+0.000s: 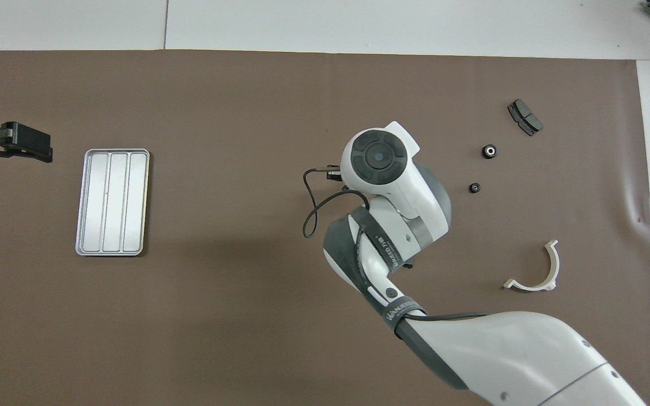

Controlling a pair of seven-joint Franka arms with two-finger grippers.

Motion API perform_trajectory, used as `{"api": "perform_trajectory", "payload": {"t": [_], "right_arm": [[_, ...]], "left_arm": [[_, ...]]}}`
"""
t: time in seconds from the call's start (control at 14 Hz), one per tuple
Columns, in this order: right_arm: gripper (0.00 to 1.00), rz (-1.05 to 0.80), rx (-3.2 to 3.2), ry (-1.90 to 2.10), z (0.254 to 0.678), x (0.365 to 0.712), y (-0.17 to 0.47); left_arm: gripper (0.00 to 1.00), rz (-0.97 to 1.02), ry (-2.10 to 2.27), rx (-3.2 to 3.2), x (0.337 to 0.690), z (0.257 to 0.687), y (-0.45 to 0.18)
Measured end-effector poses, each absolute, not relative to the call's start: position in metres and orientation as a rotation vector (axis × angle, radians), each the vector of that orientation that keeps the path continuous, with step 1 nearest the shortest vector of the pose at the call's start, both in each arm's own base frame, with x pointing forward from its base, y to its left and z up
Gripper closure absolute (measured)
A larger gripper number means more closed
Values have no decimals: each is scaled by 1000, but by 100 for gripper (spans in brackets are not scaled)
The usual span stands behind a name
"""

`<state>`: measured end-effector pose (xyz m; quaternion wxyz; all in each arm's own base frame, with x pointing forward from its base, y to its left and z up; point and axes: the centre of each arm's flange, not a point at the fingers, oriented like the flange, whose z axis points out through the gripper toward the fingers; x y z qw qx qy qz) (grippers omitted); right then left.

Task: Place bearing gear from tray to pile
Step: 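Carry the gear beside the other gears and open the right gripper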

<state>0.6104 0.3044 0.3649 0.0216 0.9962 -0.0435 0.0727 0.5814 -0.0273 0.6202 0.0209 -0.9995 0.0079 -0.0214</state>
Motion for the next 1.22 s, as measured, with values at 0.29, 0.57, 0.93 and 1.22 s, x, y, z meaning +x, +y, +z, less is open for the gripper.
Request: {"api": "perform_trajectory", "payload": {"t": [0.29,0.57,0.93,1.22], "right_arm": [[66,155,3052,-28,407,626,172],[66,43,3032,100,392,626,55],[66,6,3036,193,341,595,-28],[66,7,3045,181,309,573,-42]], "left_arm": [[0,-60,25,-3103,581,618,-28],[0,-56,27,-3110,581,617,-29],[0,-46,31,-3110,579,604,-30],[0,-77,41,-3111,580,605,-34]]}}
